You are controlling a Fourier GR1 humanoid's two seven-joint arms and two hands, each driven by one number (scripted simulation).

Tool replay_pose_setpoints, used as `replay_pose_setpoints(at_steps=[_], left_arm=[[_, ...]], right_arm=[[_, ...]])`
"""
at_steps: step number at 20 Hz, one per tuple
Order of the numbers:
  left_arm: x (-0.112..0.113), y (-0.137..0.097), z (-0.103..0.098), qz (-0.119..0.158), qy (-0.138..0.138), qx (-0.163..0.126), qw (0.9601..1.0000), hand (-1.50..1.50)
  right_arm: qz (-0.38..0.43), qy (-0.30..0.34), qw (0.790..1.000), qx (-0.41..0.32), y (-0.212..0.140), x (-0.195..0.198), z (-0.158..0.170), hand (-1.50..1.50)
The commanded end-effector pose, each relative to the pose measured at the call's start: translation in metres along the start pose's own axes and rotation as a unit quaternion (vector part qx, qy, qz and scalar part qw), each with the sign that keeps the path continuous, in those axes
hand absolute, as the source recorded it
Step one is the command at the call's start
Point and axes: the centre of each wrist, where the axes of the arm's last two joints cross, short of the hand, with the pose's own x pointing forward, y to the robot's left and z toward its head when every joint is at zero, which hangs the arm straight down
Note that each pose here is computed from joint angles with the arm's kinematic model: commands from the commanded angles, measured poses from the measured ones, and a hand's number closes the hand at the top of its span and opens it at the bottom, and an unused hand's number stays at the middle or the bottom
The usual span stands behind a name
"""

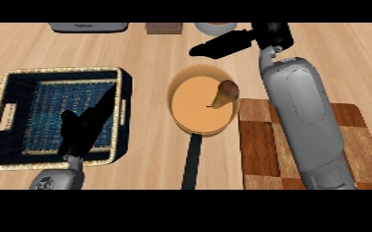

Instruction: Pick the pear from the cutting board and place it in the pot

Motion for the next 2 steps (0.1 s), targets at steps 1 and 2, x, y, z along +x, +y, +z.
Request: replay_pose_setpoints(at_steps=[1, 2], left_arm=[[-0.029, -0.006, 0.001, 0.022, 0.042, -0.002, 0.9989, 0.0], [-0.018, -0.019, -0.004, 0.022, 0.046, 0.001, 0.9987, 0.0]], right_arm=[[-0.049, -0.009, 0.998, -0.046, -0.048, -0.015, 0.008, -1.5], [-0.06, -0.014, 0.998, -0.033, -0.056, -0.025, 0.015, -1.5]])
